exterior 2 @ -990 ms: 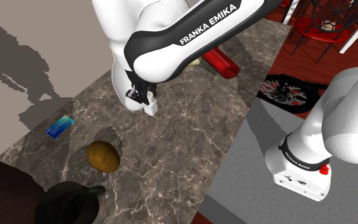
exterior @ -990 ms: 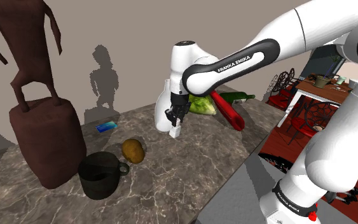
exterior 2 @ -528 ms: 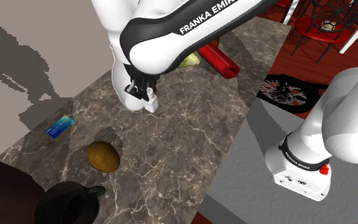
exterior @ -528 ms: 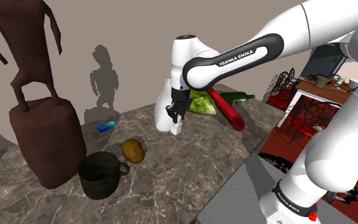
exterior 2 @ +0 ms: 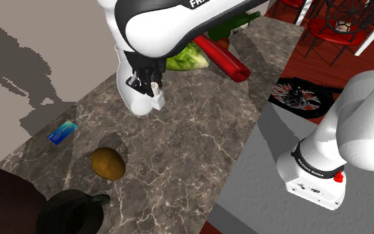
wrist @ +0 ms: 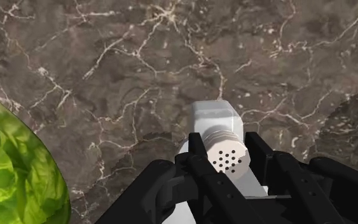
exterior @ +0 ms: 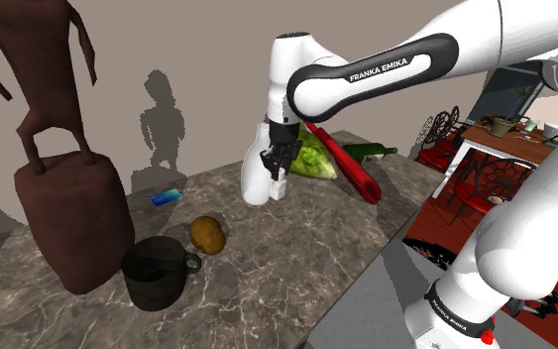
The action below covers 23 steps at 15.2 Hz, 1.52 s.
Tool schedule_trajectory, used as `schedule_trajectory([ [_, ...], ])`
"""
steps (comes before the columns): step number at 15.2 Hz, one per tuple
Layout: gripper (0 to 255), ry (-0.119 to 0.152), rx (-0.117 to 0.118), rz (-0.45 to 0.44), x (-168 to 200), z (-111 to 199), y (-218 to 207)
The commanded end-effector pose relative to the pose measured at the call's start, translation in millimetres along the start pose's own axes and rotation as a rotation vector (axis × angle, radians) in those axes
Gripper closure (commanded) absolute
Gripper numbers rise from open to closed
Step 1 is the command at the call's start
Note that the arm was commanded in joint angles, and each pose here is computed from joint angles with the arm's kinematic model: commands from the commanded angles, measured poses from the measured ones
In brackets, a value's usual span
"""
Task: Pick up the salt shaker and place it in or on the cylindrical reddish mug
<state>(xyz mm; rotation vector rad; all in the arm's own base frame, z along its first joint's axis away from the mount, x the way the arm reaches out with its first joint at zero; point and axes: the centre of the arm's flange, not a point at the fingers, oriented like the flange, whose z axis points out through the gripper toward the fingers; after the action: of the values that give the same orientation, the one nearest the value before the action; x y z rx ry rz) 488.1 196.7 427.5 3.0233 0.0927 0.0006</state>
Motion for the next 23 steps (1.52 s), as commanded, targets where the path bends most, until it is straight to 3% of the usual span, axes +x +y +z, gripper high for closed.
schedule_trajectory([
  [1,255,0.000,0.000,0.000,0.4,-10.8,2.1],
  [20,255,0.000,0.000,0.000,0.0,-107.9,13.5],
  [23,255,0.000,0.000,0.000,-5.9,-116.9,-24.6],
])
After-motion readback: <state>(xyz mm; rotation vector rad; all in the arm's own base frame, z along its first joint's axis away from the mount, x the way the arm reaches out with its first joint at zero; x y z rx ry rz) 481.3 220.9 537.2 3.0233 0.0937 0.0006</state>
